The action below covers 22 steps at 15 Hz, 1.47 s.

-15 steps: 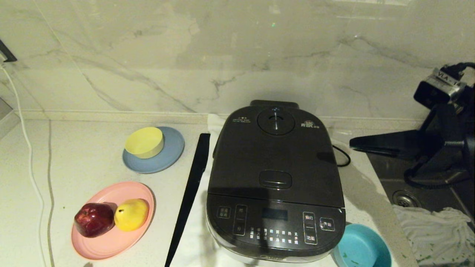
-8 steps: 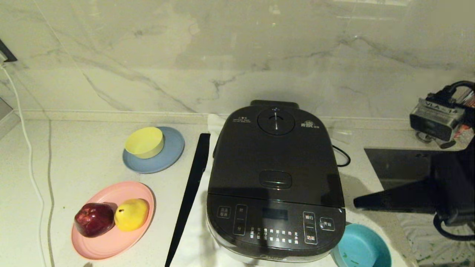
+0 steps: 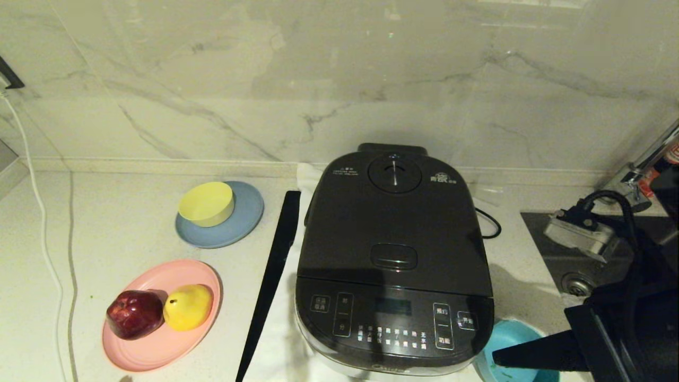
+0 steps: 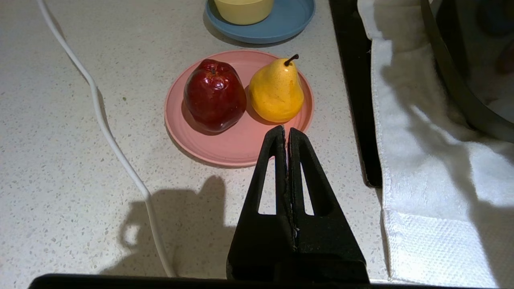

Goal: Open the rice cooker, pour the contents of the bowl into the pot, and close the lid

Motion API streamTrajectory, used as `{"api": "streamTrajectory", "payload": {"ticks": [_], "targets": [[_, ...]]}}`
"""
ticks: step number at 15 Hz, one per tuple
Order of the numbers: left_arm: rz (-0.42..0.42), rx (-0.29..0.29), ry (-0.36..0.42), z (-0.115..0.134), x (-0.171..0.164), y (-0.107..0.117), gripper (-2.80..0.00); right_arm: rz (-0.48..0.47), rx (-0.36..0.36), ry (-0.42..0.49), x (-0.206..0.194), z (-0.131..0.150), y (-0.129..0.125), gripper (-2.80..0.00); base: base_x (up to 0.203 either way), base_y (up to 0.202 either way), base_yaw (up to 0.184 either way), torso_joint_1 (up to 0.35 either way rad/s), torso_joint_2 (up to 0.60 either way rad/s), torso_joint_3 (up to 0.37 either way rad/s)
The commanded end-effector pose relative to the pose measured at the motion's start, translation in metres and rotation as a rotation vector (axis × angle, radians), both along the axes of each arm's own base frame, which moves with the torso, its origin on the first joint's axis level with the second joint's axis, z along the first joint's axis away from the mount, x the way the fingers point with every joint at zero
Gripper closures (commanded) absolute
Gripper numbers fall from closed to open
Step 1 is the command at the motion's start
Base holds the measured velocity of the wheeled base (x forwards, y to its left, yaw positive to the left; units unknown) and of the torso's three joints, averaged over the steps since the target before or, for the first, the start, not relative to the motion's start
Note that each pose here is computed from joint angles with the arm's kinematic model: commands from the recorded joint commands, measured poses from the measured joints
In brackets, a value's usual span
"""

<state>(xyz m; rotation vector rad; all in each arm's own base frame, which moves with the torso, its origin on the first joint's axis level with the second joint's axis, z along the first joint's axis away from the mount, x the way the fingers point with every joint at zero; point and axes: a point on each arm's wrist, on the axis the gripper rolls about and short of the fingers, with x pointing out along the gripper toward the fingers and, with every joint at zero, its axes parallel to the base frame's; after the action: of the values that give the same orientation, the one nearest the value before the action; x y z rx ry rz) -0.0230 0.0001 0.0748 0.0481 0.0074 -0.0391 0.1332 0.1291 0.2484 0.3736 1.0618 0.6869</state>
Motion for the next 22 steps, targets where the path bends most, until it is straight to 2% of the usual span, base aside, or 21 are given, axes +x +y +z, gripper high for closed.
{"api": "streamTrajectory", "payload": {"ticks": [1, 8, 16, 22], "targets": [[0.001, 0.001, -0.001, 0.0, 0.0, 0.0, 0.0, 0.01, -0.008, 0.014, 0.002, -0.002, 0.004, 0.0, 0.0, 0.0, 0.0, 0.0, 0.0, 0.0], [-0.001, 0.001, -0.001, 0.0, 0.0, 0.0, 0.0, -0.002, -0.003, 0.028, 0.01, 0.0, 0.012, 0.0, 0.0, 0.0, 0.0, 0.0, 0.0, 0.0], [-0.001, 0.001, -0.001, 0.0, 0.0, 0.0, 0.0, -0.005, 0.041, -0.02, 0.007, 0.015, 0.009, 0.0, 0.0, 0.0, 0.0, 0.0, 0.0, 0.0], [0.0, 0.001, -0.001, 0.0, 0.0, 0.0, 0.0, -0.014, 0.045, -0.026, 0.012, 0.018, 0.011, 0.0, 0.0, 0.0, 0.0, 0.0, 0.0, 0.0]]}}
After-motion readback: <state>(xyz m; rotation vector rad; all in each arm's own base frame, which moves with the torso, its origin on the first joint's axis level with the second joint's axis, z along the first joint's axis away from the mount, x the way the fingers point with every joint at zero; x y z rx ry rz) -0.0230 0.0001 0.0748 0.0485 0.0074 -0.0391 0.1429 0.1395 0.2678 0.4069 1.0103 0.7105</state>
